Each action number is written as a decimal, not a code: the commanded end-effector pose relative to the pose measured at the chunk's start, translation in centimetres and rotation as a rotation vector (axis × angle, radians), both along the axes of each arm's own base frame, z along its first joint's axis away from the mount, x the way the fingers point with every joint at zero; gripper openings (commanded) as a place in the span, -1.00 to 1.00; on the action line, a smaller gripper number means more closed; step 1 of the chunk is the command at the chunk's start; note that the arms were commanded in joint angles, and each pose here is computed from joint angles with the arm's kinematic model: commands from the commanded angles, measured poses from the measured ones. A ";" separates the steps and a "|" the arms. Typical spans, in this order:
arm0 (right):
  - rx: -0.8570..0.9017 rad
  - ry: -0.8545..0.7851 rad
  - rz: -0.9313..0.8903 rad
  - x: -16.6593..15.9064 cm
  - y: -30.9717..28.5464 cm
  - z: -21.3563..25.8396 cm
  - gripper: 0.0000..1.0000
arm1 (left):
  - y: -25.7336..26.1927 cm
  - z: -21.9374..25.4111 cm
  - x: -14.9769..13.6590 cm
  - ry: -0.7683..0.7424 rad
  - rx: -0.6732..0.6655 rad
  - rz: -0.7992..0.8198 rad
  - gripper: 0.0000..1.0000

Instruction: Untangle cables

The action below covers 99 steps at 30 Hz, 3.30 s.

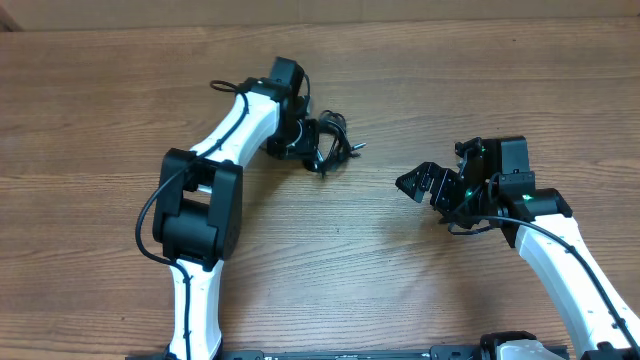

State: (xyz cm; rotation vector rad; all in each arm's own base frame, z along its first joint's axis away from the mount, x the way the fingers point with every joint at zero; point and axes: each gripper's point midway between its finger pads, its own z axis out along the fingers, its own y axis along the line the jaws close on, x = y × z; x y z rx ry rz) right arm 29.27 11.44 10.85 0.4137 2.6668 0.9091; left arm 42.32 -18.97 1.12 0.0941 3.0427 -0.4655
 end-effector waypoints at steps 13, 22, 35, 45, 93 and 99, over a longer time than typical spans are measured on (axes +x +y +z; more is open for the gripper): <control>-0.016 -0.037 -0.013 1.0 -0.3 0.7 1.00 | 3.9 -1.9 -2.4 0.033 0.183 -0.280 -0.92; -0.013 -0.063 -0.014 1.5 -0.3 1.0 1.00 | -1.8 1.1 -2.9 -0.092 -0.163 -0.642 -0.92; 0.126 0.131 -0.104 0.2 1.0 -0.2 1.00 | -5.9 3.6 -5.5 -0.155 -0.420 -0.841 -0.92; 0.158 0.387 -0.262 -0.1 1.0 -4.7 0.48 | -7.3 4.5 -6.4 -0.176 -0.507 -0.883 -0.92; 0.242 0.478 -0.595 2.6 1.4 -4.9 -0.23 | -9.4 5.1 -8.3 -0.184 -0.569 -0.968 -0.92; 0.209 0.471 -0.619 2.5 0.8 -5.3 -0.66 | -9.4 5.1 -8.3 -0.183 -0.569 -0.968 -0.92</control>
